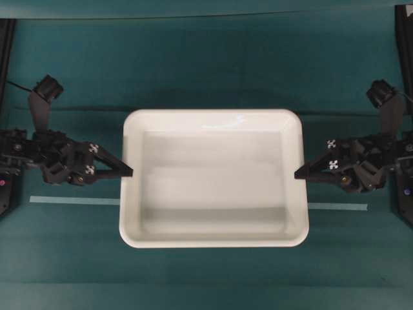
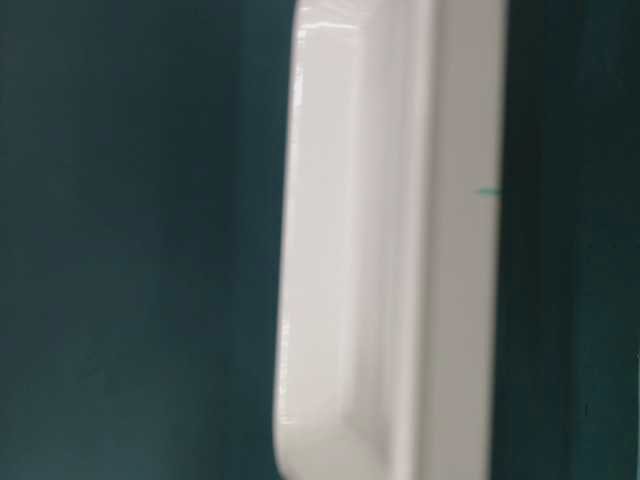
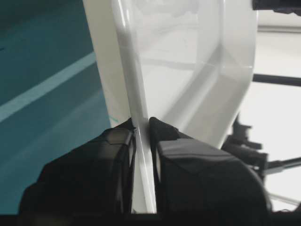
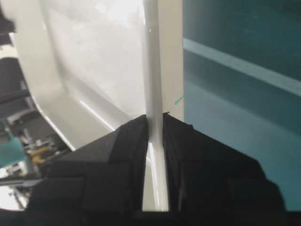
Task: Lift the white case with both hands.
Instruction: 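Lift the gripped tray upward with both grippers together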
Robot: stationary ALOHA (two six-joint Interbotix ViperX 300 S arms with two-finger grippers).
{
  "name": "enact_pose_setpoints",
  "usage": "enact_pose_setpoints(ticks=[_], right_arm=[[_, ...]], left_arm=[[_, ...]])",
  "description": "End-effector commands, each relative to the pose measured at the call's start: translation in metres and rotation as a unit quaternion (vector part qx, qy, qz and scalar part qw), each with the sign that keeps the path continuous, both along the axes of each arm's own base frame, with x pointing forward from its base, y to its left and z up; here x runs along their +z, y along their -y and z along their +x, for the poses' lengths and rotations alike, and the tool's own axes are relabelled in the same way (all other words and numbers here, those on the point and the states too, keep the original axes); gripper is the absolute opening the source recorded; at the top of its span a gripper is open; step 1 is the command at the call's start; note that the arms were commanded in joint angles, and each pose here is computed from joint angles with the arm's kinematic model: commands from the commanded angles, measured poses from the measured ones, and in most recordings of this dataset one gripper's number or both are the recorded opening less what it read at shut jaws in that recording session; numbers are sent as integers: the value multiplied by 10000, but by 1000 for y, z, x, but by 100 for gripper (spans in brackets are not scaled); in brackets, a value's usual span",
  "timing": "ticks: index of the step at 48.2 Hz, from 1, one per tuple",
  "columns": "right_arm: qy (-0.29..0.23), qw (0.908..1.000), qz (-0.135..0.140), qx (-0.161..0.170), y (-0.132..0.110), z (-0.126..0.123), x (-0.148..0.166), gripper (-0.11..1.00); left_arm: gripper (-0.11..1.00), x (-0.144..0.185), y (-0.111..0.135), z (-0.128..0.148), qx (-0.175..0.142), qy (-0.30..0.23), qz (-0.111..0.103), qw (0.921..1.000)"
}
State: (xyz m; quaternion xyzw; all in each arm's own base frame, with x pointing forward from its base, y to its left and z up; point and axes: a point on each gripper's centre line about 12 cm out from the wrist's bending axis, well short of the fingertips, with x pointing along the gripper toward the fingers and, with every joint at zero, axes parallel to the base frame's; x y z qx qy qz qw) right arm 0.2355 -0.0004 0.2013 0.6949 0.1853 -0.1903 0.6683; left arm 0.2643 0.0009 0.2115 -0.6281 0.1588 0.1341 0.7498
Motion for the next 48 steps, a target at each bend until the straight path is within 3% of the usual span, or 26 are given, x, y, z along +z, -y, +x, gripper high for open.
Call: enact_pose_setpoints(ticks=[1,28,40,48], right_arm=[[132,9999,-20,-8,1,4,13,11],[404,9992,-47,37,3,4,62,11],[522,9986,-78,29,6,-3,85,11],[517,9986,-80,55,5,-5,91,11]], left_arm=[[8,15,-2,2,30,161,23,9999],[7,59,-6,-1,117,475,20,9988],[7,79,-6,0,213,716,-235,9969],[7,94,-6,1,210,915,-242,9953]])
